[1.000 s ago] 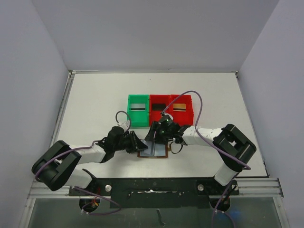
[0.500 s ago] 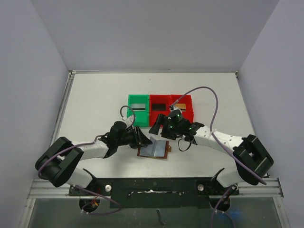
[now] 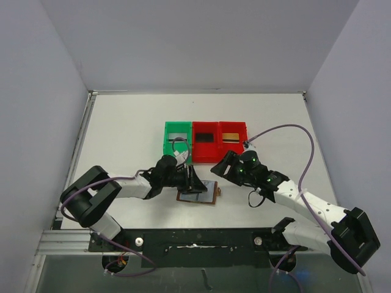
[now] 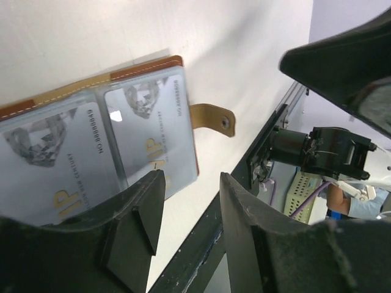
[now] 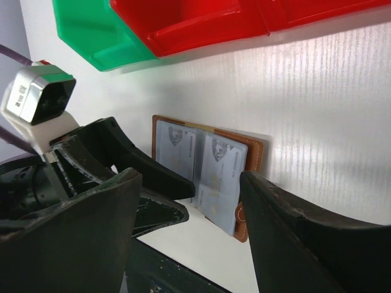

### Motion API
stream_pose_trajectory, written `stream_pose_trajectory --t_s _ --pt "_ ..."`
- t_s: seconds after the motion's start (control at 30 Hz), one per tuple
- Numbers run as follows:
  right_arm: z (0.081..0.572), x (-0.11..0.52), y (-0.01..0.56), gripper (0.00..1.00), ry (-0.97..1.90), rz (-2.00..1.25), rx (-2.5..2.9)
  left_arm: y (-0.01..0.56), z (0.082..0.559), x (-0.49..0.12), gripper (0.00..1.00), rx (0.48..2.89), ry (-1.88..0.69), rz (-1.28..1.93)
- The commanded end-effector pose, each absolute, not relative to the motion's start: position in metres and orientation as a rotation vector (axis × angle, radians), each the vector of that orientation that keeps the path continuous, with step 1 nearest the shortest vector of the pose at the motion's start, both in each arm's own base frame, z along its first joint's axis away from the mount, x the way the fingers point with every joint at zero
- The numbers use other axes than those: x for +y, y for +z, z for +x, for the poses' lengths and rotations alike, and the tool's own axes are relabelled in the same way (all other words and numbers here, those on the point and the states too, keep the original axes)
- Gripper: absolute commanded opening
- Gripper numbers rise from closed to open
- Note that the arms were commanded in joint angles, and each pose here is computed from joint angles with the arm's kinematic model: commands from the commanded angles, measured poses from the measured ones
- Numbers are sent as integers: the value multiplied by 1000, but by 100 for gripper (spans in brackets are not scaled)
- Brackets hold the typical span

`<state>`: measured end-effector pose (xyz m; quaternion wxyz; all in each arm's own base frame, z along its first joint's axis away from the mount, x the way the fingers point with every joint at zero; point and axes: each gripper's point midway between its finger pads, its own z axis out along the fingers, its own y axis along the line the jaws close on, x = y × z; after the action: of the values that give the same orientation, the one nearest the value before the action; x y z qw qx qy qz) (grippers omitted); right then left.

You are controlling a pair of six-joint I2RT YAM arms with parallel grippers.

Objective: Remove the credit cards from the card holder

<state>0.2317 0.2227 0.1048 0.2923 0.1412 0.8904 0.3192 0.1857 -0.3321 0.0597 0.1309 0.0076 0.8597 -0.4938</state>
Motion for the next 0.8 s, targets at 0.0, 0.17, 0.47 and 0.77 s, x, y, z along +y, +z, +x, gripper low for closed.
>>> stream_pose_trajectory --t_s 0.0,0.17,0.47,0.77 --pt "233 228 121 63 936 368 2304 76 196 -334 41 2457 -1404 23" --pt "234 243 132 51 1028 306 2277 85 212 -309 43 2428 -1222 -53" --pt "232 271 107 40 885 176 2437 97 219 -287 43 2379 -1198 -111" --pt "216 254 49 32 717 228 2591 107 220 -297 42 2366 -1241 -54"
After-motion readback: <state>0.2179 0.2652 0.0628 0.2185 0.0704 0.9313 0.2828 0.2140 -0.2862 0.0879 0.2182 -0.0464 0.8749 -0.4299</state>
